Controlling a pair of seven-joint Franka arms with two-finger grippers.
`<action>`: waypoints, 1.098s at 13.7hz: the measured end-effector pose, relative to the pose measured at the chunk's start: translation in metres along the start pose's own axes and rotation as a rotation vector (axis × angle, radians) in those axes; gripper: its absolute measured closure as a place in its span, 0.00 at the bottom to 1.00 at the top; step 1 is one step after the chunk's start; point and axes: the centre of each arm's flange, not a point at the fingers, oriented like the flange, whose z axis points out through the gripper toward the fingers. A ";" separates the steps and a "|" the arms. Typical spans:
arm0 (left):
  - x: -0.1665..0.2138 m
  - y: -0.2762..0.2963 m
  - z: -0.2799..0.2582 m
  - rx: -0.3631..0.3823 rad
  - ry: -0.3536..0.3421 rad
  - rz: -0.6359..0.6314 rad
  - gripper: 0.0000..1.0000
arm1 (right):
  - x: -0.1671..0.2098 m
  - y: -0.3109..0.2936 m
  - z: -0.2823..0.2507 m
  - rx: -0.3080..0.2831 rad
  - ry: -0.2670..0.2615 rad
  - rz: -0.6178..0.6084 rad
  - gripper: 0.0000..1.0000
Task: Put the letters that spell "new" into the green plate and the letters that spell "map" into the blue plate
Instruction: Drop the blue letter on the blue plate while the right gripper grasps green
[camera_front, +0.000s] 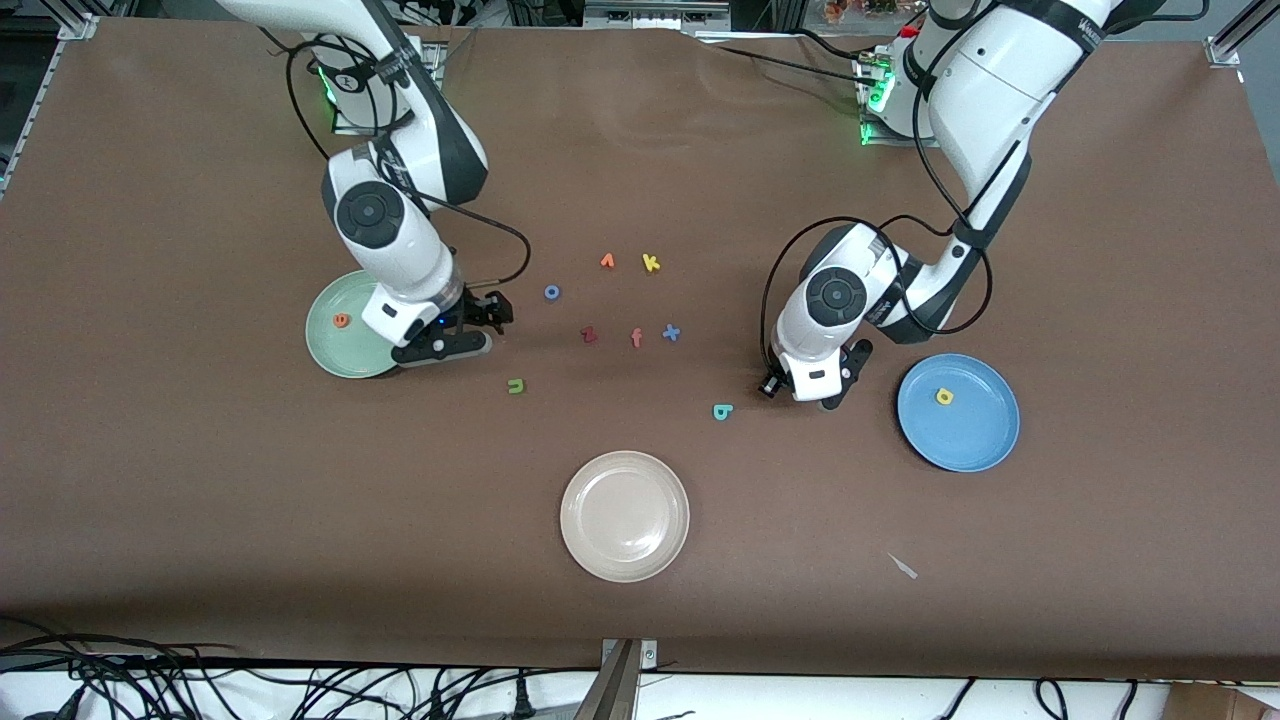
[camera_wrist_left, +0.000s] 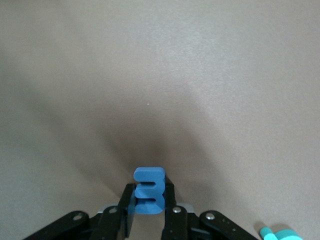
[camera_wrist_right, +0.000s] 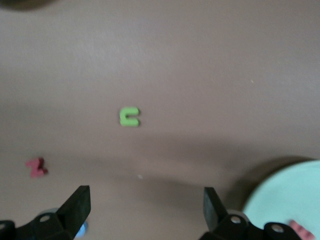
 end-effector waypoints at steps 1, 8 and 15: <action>0.002 -0.001 -0.001 0.016 0.002 0.046 0.73 | 0.009 -0.003 0.007 0.000 0.001 0.003 0.00; 0.069 -0.016 -0.059 0.139 0.004 0.495 0.73 | 0.031 -0.021 0.055 -0.008 -0.018 -0.009 0.02; 0.215 -0.084 -0.080 0.155 -0.072 0.925 0.73 | 0.029 -0.033 0.096 0.002 0.026 -0.025 0.28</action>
